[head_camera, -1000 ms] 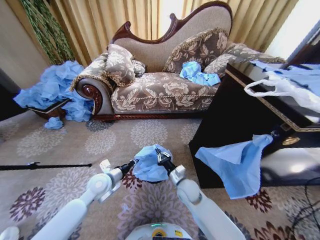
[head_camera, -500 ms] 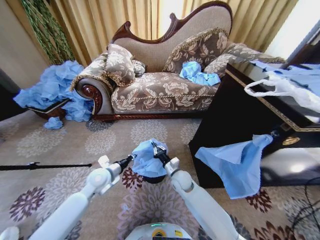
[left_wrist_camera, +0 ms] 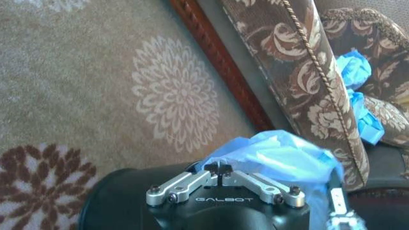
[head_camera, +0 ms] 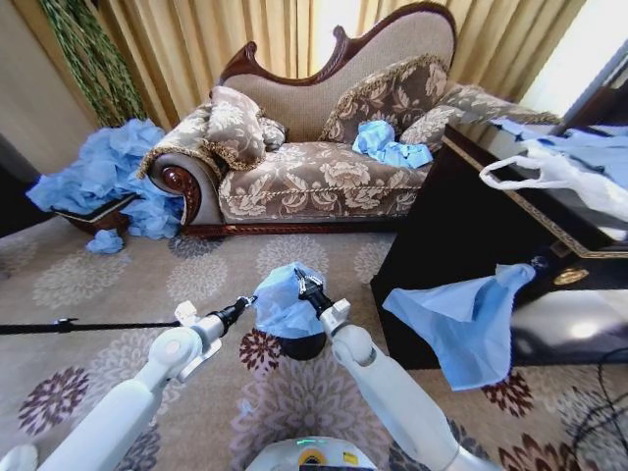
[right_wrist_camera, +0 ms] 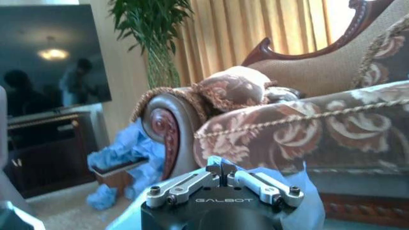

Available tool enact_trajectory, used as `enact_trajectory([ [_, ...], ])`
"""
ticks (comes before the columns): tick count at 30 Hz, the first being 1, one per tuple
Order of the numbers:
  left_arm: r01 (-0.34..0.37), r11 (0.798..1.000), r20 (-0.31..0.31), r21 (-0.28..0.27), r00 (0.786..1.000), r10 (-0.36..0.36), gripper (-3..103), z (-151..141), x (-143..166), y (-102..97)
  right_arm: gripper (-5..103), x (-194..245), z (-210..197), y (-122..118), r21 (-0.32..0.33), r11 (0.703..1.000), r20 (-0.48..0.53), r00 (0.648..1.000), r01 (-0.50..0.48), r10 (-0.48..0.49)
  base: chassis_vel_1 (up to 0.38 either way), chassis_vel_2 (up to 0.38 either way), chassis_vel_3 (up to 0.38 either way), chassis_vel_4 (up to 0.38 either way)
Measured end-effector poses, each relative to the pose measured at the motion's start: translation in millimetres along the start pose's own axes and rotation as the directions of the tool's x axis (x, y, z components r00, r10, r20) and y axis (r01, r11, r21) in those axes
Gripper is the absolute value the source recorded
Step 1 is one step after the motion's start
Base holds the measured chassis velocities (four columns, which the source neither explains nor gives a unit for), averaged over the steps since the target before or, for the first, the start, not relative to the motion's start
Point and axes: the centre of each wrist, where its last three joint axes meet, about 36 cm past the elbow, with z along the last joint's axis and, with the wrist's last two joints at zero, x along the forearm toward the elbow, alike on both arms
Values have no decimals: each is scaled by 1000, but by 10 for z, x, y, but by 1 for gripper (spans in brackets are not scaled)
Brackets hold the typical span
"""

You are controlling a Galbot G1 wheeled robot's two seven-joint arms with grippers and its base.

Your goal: Place a garbage bag over the trash bin.

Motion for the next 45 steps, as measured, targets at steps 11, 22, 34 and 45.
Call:
enact_trajectory([
  [11, 3, 1000, -70, 10, 998, -2, 0, 322, -19, 111, 0, 683, 467, -35, -20, 991, -113, 985, -131, 128, 0, 0, 0, 0],
  [22, 4, 1000, -89, 15, 996, -2, 0, 486, -43, 255, 0, 1031, 584, 72, -26, 982, -121, 976, -186, 181, 0, 0, 0, 0],
  [34, 8, 1000, -81, 4, 997, -8, 0, 631, -120, 236, 0, 329, 628, -311, 72, 990, -109, 985, -123, 130, 0, 0, 0, 0],
  [45, 29, 1000, -61, -3, 998, -29, 0, 642, -130, 281, 0, 390, 288, -239, 107, 991, -374, 920, -84, 118, 0, 0, 0, 0],
])
